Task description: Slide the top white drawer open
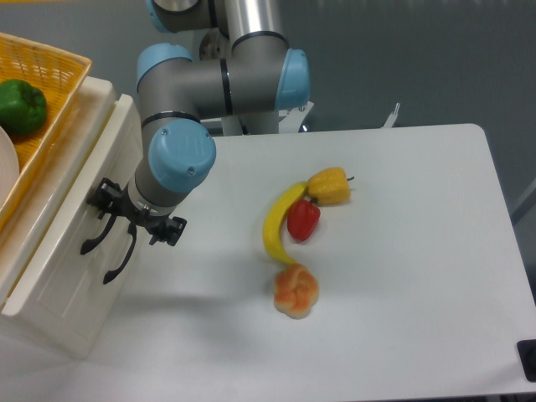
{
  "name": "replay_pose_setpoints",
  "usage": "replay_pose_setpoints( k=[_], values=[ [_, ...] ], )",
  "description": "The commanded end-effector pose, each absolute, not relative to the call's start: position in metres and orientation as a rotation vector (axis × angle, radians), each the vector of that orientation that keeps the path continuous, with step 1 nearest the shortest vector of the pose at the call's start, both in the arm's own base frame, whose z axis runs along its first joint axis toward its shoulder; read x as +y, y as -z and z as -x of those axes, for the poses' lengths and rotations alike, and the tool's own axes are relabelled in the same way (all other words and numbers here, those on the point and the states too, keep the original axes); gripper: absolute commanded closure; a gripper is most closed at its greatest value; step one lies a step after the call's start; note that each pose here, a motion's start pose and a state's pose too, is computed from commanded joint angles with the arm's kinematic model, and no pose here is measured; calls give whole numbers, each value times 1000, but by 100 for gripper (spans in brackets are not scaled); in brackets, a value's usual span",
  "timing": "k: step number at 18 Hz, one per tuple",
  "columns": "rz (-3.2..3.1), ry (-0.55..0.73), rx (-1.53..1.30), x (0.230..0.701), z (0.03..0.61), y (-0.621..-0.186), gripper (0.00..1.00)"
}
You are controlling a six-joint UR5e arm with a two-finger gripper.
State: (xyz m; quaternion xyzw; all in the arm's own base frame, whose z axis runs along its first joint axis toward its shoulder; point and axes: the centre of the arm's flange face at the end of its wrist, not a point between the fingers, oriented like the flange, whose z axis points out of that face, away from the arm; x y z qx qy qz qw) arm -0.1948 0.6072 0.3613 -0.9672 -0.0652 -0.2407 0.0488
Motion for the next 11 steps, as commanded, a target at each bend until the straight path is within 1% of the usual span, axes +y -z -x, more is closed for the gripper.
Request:
replay_pose_setpoints(
  k=[3, 11],
  values=[
    [2950, 732, -201, 608, 194, -360, 0],
    [2920, 674, -166, 612, 199, -365, 0]
  ],
)
